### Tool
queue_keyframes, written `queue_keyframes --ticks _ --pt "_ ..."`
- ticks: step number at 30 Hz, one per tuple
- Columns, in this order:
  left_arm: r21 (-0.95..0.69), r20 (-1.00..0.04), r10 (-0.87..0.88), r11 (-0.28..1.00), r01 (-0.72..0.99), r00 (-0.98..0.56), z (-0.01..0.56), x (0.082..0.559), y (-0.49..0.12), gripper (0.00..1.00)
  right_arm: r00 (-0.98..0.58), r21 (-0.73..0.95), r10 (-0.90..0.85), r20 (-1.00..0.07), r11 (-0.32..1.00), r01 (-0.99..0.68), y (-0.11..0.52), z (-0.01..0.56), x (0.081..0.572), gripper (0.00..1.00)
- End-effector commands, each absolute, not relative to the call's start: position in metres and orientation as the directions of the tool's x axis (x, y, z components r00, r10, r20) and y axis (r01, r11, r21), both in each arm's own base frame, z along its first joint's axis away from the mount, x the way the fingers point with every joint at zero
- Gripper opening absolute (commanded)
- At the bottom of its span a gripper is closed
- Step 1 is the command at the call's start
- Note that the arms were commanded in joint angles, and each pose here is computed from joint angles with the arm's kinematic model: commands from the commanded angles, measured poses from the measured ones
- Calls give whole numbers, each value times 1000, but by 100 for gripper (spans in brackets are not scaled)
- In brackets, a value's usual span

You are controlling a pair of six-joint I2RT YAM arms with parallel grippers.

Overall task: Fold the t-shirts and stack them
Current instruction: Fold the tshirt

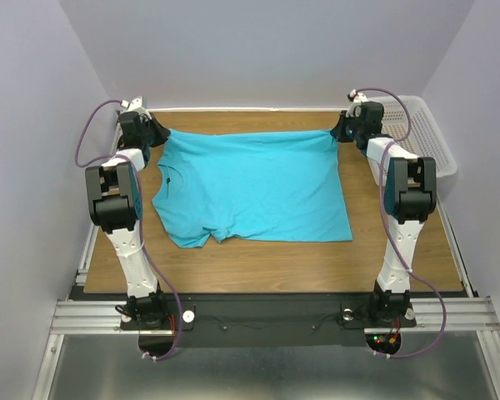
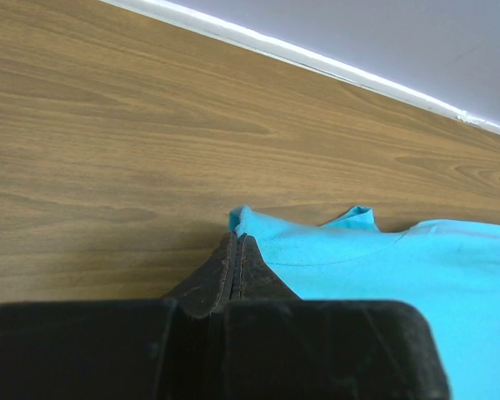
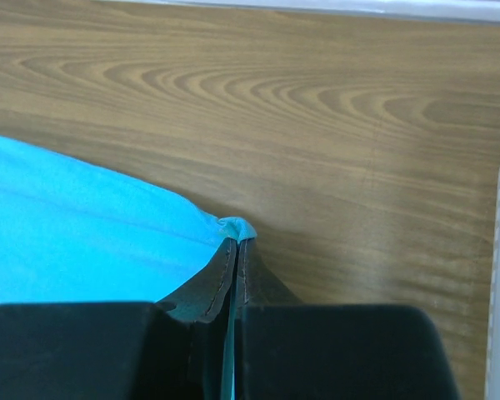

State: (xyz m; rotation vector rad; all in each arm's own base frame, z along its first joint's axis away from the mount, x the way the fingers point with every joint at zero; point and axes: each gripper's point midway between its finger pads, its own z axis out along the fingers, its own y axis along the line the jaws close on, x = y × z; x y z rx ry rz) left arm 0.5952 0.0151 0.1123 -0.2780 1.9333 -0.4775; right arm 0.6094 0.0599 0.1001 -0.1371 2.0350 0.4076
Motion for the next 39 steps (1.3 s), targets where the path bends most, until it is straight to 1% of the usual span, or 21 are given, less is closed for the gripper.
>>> queue_keyframes --ticks 1,7,17,28,34,39 --pt "-417 -870 -376 907 67 -319 159 594 25 0 -333 158 42 -942 931 -329 55 166 611 1" --pt "-415 -871 -370 907 78 -323 162 585 27 0 -319 124 -4 -948 917 -380 58 169 602 0" --pt "-392 -874 -349 917 68 -337 161 578 36 0 -321 89 -41 -946 921 -379 50 165 589 1" --pt "-409 -851 -338 907 103 -402 146 598 24 0 -348 124 -35 -937 898 -423 60 154 581 1" --pt "-407 -854 -324 904 134 -407 147 598 19 0 -344 131 -32 -939 888 -441 63 157 580 1" --pt "-388 -859 -294 908 157 -419 146 589 16 0 -342 134 -32 -939 882 -451 65 159 577 1"
